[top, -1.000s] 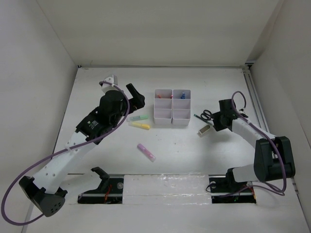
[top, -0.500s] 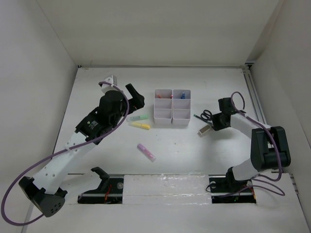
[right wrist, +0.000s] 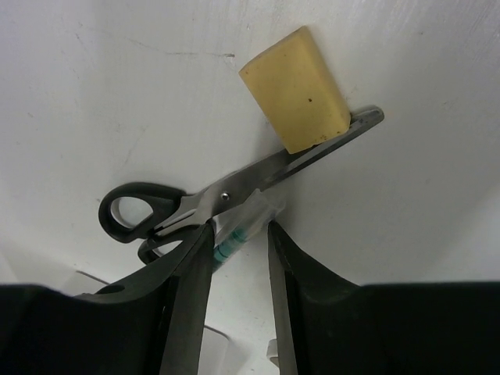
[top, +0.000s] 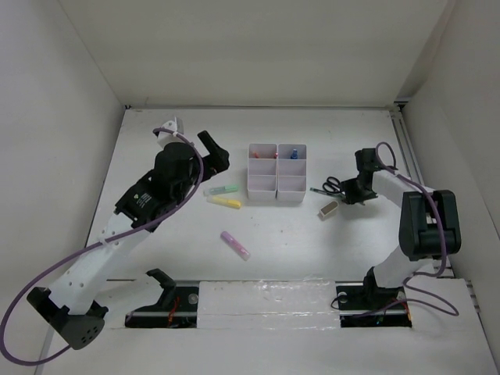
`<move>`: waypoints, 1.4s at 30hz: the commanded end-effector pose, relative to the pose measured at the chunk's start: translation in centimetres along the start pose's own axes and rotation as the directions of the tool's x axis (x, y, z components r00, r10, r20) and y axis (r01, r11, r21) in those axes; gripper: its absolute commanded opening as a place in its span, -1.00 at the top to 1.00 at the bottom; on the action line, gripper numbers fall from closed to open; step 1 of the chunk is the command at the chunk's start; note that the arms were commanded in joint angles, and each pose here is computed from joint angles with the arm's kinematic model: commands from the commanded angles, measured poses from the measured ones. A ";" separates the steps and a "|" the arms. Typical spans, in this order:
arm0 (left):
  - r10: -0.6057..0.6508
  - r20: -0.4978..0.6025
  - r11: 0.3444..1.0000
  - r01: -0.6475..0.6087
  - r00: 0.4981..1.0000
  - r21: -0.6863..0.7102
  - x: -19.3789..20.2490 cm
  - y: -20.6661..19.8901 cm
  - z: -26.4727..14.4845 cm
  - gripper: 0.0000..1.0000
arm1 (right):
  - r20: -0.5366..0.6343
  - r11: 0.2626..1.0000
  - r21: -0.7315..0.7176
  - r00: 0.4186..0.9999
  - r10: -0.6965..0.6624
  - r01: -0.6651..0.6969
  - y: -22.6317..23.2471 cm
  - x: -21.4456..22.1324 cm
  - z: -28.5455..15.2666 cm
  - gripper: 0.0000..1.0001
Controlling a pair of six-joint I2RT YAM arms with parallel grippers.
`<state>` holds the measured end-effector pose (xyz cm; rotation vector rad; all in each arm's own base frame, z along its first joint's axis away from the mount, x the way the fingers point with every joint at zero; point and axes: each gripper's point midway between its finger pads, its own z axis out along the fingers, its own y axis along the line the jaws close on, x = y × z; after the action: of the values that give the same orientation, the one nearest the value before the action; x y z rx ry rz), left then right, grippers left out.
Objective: Sort the stationery into containers
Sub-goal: Pick up the pen from the center of the board.
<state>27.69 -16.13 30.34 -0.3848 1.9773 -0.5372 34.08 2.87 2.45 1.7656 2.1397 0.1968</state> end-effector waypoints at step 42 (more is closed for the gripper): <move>0.021 0.040 0.991 -0.026 0.999 0.133 -1.2 -2.5 -0.4 -0.99 | 0.037 0.995 -0.092 0.999 0.034 -0.030 7.5 -1.3 -8.9 1.00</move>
<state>27.65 -17.14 31.49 -0.3076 1.9453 -0.5975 36.93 4.61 9.64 1.7756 2.1108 0.2340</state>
